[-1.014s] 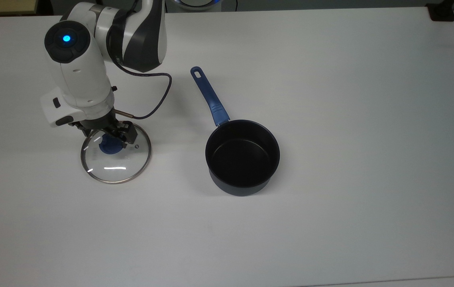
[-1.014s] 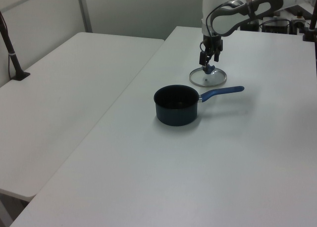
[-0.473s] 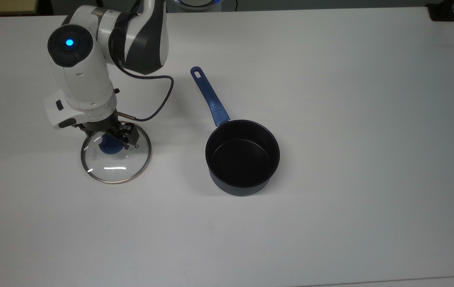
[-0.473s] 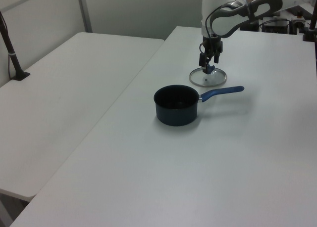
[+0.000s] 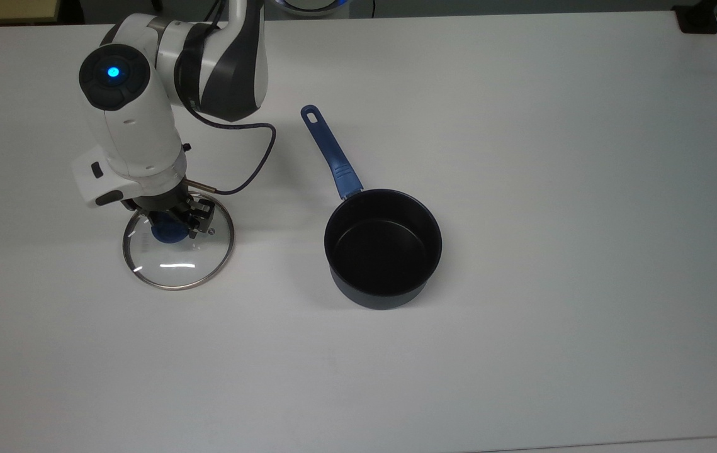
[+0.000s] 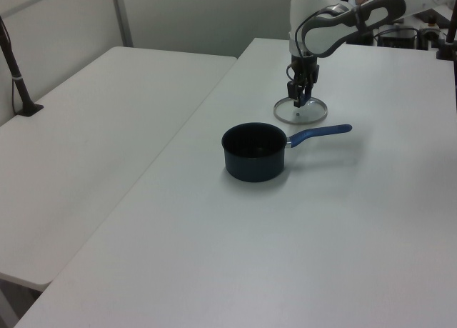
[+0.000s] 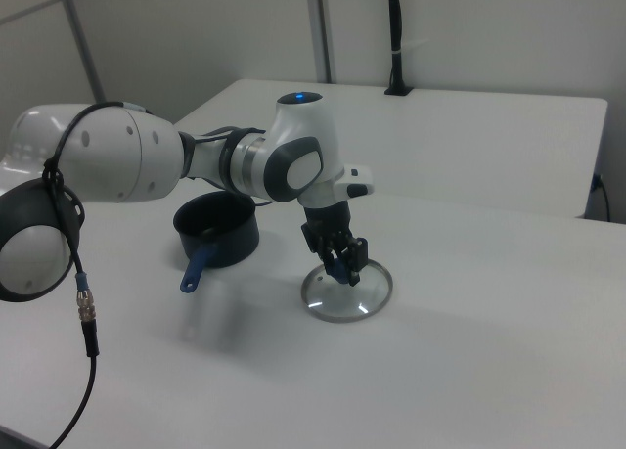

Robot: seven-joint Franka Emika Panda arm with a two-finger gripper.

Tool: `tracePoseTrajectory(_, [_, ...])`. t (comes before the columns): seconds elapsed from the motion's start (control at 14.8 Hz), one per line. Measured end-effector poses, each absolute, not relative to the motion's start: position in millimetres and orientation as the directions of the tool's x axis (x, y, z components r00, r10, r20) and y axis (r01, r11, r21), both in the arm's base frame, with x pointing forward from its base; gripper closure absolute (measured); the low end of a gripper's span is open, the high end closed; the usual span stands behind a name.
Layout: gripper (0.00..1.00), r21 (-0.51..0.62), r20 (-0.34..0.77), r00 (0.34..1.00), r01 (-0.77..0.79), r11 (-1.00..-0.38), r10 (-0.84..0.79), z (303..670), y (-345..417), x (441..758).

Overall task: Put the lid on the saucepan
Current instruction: 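Lift the lid by its knob and carry it over the black saucepan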

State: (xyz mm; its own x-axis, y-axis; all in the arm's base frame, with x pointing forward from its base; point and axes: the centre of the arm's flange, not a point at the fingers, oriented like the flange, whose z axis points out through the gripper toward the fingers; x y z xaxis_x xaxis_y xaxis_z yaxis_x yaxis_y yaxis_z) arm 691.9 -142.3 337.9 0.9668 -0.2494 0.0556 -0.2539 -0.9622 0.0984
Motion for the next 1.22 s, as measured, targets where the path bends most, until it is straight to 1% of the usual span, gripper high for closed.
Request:
tracePoseTrajectory(0.34, [0.4, 0.098, 0.061, 0.966, -0.255, -0.962, -0.25, 340, -143, 693])
tracePoseTrajectory(0.47, [0.4, 0.093, 0.091, 0.964, -0.257, -0.962, -0.249, 355, -142, 699])
tracePoseTrajectory(0.54, [0.4, 0.084, 0.088, 0.964, -0.257, -0.963, -0.249, 375, -137, 703])
tracePoseTrajectory(0.68, [0.4, 0.053, 0.079, 0.966, -0.251, -0.967, -0.246, 402, -115, 707])
tracePoseTrajectory(0.88, [0.4, 0.023, 0.107, 0.968, -0.229, -0.973, -0.226, 443, -66, 714])
tracePoseTrajectory(1.01, [0.4, 0.014, 0.122, 0.971, -0.208, -0.978, -0.205, 454, -26, 715])
tracePoseTrajectory(1.22, [0.4, 0.006, 0.131, 0.979, -0.158, -0.987, -0.156, 459, 44, 715])
